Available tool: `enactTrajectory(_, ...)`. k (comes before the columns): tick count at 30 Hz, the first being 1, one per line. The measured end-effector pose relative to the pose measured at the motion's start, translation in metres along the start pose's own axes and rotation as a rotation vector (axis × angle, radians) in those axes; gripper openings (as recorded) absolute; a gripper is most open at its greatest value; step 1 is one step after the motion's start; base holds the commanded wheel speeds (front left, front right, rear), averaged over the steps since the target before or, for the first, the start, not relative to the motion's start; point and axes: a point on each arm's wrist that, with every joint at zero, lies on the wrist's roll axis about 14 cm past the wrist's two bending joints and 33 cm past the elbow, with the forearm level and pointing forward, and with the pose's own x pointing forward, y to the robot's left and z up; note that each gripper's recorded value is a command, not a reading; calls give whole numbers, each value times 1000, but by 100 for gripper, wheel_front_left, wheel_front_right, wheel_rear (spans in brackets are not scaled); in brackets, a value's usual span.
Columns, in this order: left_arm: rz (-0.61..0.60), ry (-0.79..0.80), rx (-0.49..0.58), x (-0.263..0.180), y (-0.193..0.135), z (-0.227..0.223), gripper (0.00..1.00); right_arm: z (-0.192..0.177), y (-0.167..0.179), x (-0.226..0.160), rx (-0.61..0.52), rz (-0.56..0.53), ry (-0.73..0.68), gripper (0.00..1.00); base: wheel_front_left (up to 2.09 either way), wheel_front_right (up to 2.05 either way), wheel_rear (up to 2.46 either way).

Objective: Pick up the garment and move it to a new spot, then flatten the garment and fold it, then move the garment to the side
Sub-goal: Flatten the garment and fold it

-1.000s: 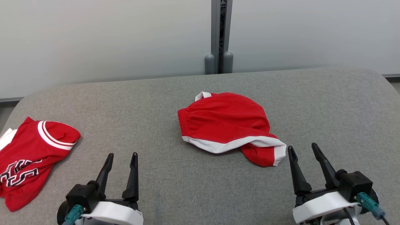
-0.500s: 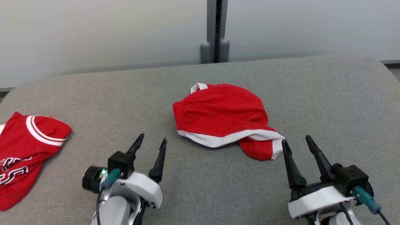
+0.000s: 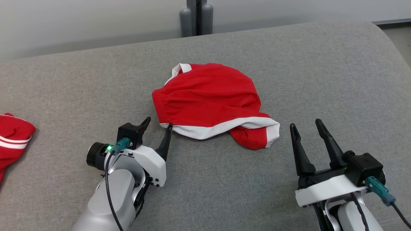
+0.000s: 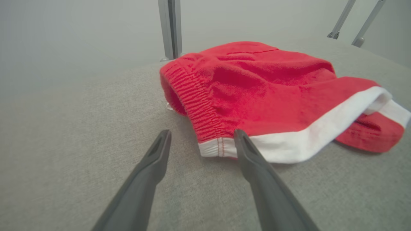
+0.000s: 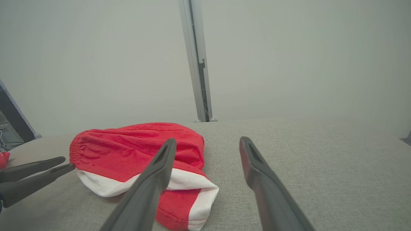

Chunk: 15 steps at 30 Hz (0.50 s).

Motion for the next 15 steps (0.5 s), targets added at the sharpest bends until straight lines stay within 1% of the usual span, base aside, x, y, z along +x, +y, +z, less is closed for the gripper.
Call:
enactTrajectory(5, -47, 40, -1, 16, -10, -8, 100, -1, -10, 1, -6, -28, 5, 100, 0, 0, 0)
enactTrajectory(6, -53, 47, -1, 18, -11, -10, 44, -1, -12, 1, -8, -33, 4, 100, 0, 0, 0)
enactTrajectory(7, -60, 54, -1, 20, -12, -12, 29, -1, -14, 0, -9, -38, 6, 100, 0, 0, 0)
enactTrajectory(8, -60, 54, -1, 20, -12, -12, 29, -1, -14, 0, -9, -38, 6, 100, 0, 0, 0)
enactTrajectory(9, -66, 65, -5, 22, -14, -14, 0, -2, -17, -1, -9, -47, 8, 100, 0, 0, 0)
enactTrajectory(15, -50, 1, -42, 26, -11, 6, 0, 1, -22, -1, -9, -61, -1, 100, 0, 0, 0)
